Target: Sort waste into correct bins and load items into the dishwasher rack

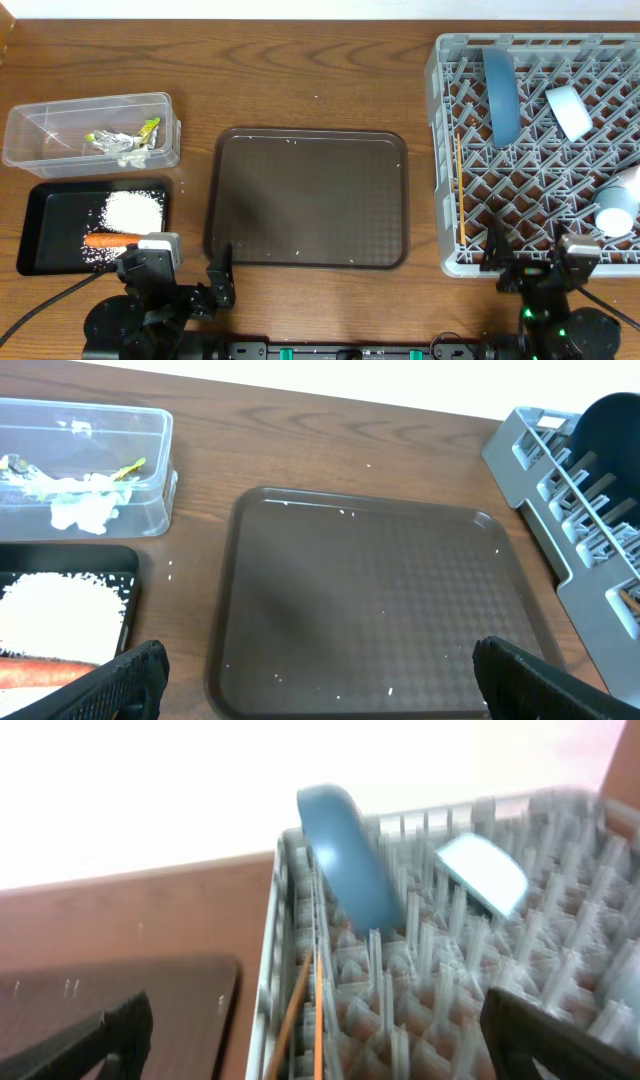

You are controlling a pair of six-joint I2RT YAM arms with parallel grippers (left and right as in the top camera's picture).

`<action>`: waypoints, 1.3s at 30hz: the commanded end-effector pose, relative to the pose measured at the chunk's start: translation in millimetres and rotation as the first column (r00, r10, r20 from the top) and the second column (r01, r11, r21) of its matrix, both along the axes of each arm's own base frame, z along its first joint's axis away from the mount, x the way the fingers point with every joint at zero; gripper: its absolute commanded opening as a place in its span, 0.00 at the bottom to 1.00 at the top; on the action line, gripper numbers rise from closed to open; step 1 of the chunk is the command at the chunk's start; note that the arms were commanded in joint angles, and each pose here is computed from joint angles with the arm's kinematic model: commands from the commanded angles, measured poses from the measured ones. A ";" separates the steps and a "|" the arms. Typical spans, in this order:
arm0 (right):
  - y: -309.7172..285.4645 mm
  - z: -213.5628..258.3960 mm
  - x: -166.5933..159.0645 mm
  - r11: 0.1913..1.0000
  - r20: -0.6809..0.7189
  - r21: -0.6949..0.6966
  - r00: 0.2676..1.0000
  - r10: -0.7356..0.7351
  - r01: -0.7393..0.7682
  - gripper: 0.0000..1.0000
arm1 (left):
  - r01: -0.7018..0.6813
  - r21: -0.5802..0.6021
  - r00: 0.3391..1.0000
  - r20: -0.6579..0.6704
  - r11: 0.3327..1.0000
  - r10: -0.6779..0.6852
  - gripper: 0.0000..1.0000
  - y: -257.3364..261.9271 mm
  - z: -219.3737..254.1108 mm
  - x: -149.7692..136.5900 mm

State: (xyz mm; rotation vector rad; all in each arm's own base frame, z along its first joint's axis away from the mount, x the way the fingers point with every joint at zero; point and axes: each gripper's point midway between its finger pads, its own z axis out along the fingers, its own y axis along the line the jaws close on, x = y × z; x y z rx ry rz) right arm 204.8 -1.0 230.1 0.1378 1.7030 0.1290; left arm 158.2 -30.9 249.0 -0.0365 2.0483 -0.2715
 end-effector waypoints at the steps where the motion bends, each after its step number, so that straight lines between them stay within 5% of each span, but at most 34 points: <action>1: 4.3 -9.6 16.1 1.000 0.062 -0.007 0.998 0.023 -0.023 0.99 | -0.020 -0.006 1.000 -0.003 1.000 0.020 0.98 2.5 -1.2 0.4; 9: 8.5 -25.4 39.6 0.997 0.243 -0.063 0.969 0.049 -0.035 0.99 | -0.020 -0.006 1.000 -0.002 1.000 0.020 0.98 2.6 -1.1 0.3; 16: 12.5 -72.3 41.0 0.992 0.066 -0.112 0.995 0.073 -0.065 0.99 | -0.020 -0.006 1.000 -0.003 1.000 0.020 0.98 2.5 -1.2 0.4; 39: 12.3 -72.4 41.1 0.992 0.066 -0.112 0.995 0.072 -0.064 0.99 | -0.020 -0.006 1.000 -0.002 1.000 0.020 0.98 2.6 -1.1 0.3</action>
